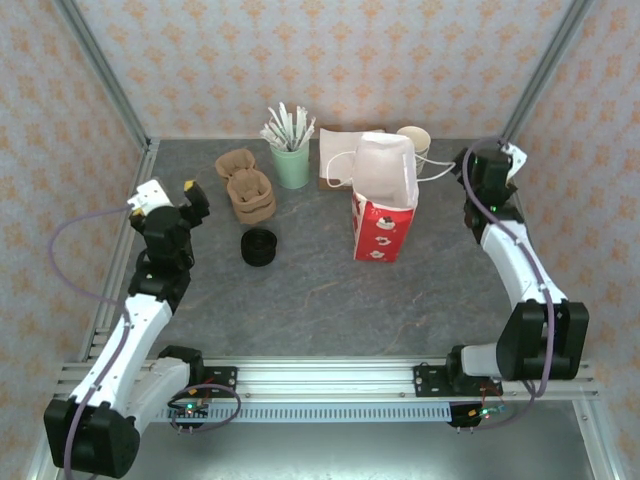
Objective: Pack the takeout coffee
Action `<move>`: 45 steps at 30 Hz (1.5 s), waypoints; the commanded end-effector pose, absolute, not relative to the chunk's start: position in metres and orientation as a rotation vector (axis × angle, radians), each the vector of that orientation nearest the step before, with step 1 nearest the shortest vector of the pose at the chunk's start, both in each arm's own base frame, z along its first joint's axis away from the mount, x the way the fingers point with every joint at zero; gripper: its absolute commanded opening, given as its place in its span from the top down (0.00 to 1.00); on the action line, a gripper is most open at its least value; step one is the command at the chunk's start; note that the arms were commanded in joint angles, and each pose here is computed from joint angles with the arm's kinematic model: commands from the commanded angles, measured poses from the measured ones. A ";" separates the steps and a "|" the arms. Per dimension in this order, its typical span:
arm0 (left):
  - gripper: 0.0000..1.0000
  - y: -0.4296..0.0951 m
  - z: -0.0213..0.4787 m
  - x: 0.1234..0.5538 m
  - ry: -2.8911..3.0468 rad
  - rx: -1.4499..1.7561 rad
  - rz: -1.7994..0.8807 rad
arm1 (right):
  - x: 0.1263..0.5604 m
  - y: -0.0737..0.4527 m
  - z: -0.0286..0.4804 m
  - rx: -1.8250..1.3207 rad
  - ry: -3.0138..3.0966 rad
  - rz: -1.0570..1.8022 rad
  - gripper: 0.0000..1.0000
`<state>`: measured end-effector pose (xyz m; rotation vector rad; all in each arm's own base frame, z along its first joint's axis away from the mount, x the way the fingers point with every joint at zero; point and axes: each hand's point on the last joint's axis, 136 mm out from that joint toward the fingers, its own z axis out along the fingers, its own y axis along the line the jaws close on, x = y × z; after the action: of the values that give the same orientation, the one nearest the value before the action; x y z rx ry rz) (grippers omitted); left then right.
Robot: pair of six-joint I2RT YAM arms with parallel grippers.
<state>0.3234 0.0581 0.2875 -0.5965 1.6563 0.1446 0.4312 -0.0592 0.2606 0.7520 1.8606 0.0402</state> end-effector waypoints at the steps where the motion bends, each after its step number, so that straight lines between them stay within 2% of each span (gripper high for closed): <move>1: 0.00 0.058 0.254 0.301 1.857 -0.702 0.149 | 0.428 -0.033 0.218 0.851 2.103 0.188 0.06; 7: 0.00 0.036 0.265 0.297 1.915 -0.649 0.014 | 0.462 -0.007 0.229 0.842 2.166 0.351 0.16; 19: 0.00 0.022 0.273 0.293 1.928 -0.567 -0.055 | 0.500 0.032 0.241 0.741 2.185 0.379 0.28; 27: 0.00 0.017 0.273 0.292 1.937 -0.544 -0.084 | 0.510 0.030 0.243 0.749 2.173 0.324 0.34; 39: 0.00 0.016 0.277 0.290 1.939 -0.535 -0.082 | 0.531 0.037 0.233 0.720 2.211 0.331 0.58; 45: 0.00 0.017 0.278 0.290 1.939 -0.534 -0.076 | 0.535 0.039 0.231 0.712 2.225 0.334 0.65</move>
<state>0.2933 0.0179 0.2629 -0.5592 1.9567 -0.0784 0.5350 0.0376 0.2237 0.7238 2.2189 0.3372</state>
